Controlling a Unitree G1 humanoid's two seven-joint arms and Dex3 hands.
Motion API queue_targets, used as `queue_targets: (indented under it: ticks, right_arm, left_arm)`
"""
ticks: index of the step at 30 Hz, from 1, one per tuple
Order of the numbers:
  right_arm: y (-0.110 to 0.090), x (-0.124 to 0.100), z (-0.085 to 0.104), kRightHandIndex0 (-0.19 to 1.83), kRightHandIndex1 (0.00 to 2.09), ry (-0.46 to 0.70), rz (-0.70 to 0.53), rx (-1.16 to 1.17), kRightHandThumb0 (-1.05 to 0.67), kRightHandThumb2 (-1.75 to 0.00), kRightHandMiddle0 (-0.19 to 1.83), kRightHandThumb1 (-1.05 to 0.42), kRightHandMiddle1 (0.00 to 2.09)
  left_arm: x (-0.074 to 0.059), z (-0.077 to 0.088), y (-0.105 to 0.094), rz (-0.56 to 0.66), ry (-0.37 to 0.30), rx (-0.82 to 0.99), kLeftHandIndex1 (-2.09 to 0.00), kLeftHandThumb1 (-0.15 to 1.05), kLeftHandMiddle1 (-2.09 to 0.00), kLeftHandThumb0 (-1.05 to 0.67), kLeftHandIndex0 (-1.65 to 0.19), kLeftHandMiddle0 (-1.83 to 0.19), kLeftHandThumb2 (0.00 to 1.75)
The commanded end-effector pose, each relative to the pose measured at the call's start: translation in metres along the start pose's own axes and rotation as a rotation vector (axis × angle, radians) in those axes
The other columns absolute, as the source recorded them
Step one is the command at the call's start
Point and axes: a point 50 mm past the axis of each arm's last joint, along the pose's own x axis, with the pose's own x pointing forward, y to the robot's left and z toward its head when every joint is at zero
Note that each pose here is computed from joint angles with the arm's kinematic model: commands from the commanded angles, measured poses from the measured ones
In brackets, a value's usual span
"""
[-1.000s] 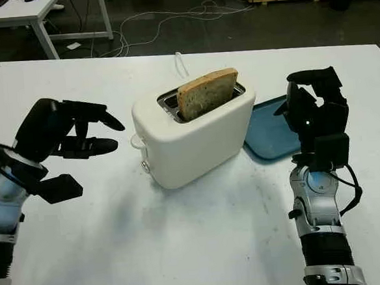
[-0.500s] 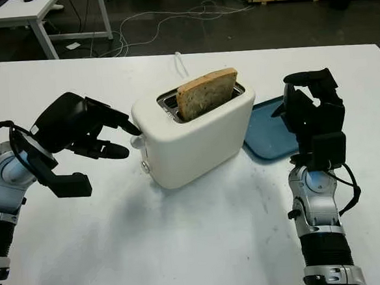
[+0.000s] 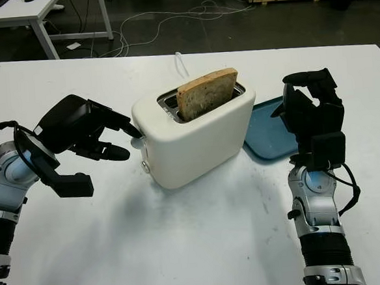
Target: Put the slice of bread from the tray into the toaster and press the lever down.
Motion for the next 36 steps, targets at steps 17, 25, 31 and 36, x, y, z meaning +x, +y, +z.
queue_targets:
  ticks: [17,25,31,36]
  right_arm:
    - [-0.004,0.000,0.000,0.82,1.75,0.000,0.005,0.003,-0.33,-0.41,0.54,-0.92,1.75]
    - [-0.004,0.001,0.002,0.82,1.75,-0.017,0.013,0.001,-0.32,-0.41,0.54,-0.92,1.75]
    - [-0.006,-0.002,0.002,0.82,1.75,-0.016,0.009,-0.007,-0.32,-0.41,0.53,-0.92,1.75]
    - [-0.009,-0.002,-0.001,0.84,1.75,0.003,0.011,-0.004,-0.31,-0.44,0.53,-0.92,1.74]
  left_arm:
    - [0.003,0.004,-0.008,-0.078,-0.018,-0.003,-0.39,0.92,-1.75,-0.90,-0.93,-1.00,0.27]
    - [0.006,0.002,-0.019,-0.141,-0.021,-0.021,-0.34,0.92,-1.63,-0.87,-0.97,-1.00,0.18]
    - [0.008,-0.001,-0.097,-0.252,0.114,-0.146,-0.14,0.92,-1.49,-0.84,-1.08,-1.10,0.11]
    - [0.006,0.011,-0.193,-0.255,0.373,-0.209,-0.07,0.89,-1.57,-0.84,-1.18,-1.14,0.04]
